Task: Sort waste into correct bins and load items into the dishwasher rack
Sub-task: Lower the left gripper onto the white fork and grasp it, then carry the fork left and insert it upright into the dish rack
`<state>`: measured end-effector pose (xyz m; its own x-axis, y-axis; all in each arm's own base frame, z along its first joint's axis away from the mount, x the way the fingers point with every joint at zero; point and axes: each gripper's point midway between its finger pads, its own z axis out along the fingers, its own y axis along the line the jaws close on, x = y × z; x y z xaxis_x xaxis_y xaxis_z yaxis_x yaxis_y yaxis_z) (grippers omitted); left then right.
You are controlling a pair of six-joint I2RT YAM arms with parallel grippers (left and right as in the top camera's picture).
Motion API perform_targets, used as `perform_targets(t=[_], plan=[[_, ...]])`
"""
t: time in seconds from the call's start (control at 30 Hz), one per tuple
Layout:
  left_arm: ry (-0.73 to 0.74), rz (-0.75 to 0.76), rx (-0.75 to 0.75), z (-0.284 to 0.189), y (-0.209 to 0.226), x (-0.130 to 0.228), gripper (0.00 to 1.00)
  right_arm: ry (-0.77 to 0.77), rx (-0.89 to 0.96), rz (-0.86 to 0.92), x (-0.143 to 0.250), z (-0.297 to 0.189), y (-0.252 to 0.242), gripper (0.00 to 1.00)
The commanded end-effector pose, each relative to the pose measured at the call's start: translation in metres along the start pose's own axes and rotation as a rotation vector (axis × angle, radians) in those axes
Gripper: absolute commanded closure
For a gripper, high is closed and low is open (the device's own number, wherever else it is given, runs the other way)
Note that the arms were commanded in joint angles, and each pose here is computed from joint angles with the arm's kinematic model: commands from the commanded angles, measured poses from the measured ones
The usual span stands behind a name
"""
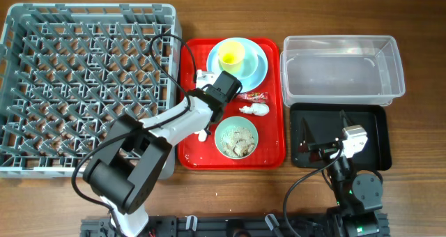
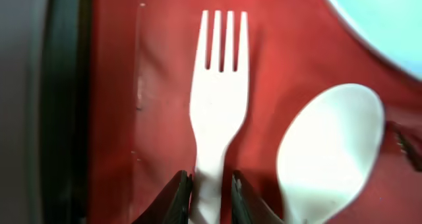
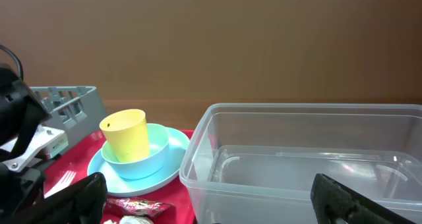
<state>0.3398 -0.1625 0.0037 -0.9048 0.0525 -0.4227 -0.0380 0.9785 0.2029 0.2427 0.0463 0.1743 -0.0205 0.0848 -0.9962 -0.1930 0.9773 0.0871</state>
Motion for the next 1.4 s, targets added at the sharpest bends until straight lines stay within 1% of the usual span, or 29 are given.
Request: perform_targets(t=[0.0,0.13,0.47,0.6,0.7,0.73,0.8,0.83,0.93,1.0,1.1,1.17,1.2,1.3,1.37], plan=[[0.117,0.026,0.070,0.010,-0.011,0.032,0.78,-0.009,0.000,-0.007,-0.002,0.000,0.000,0.01],[0.117,0.026,0.069,0.010,-0.011,0.032,0.72,-0.009,0.000,-0.007,-0.002,0.000,0.000,0.00],[0.115,0.026,0.067,0.012,-0.011,0.033,0.74,-0.009,0.000,-0.007,-0.002,0.000,0.000,0.00],[0.126,0.029,0.064,0.018,-0.007,0.044,0.74,-0.009,0.000,-0.008,-0.002,0.000,0.000,0.00],[0.135,0.034,0.058,0.020,-0.005,0.050,0.73,-0.009,0.000,-0.008,-0.002,0.000,0.000,0.00],[0.132,0.033,0.060,0.020,-0.005,0.049,0.78,-0.009,0.000,-0.007,-0.002,0.000,0.000,0.00],[0.129,0.031,0.062,0.020,-0.006,0.048,0.85,-0.009,0.000,-0.007,-0.002,0.000,0.000,0.00],[0.136,0.036,0.057,0.020,-0.004,0.050,0.82,-0.009,0.000,-0.007,-0.002,0.000,0.000,0.00],[0.145,0.040,0.049,0.019,-0.002,0.052,0.96,-0.009,0.000,-0.007,-0.002,0.000,0.000,0.00],[0.122,0.040,0.035,0.016,0.001,0.046,0.96,-0.009,0.000,-0.008,-0.002,0.000,0.000,0.00],[0.047,0.022,0.028,-0.007,0.010,0.026,0.96,-0.009,0.000,-0.008,-0.002,0.000,0.000,0.00],[-0.003,0.071,0.047,-0.025,0.013,0.013,0.96,-0.009,0.000,-0.007,-0.002,0.000,0.000,0.00],[-0.033,0.092,0.062,-0.036,0.015,0.005,0.96,-0.009,0.000,-0.007,-0.002,0.000,0.000,0.00],[-0.148,0.052,0.071,-0.072,0.028,-0.019,0.96,-0.009,0.000,-0.008,-0.002,0.000,0.000,0.00],[-0.238,0.078,0.101,-0.102,0.035,-0.036,0.96,-0.009,0.000,-0.008,-0.002,0.000,0.000,0.00]])
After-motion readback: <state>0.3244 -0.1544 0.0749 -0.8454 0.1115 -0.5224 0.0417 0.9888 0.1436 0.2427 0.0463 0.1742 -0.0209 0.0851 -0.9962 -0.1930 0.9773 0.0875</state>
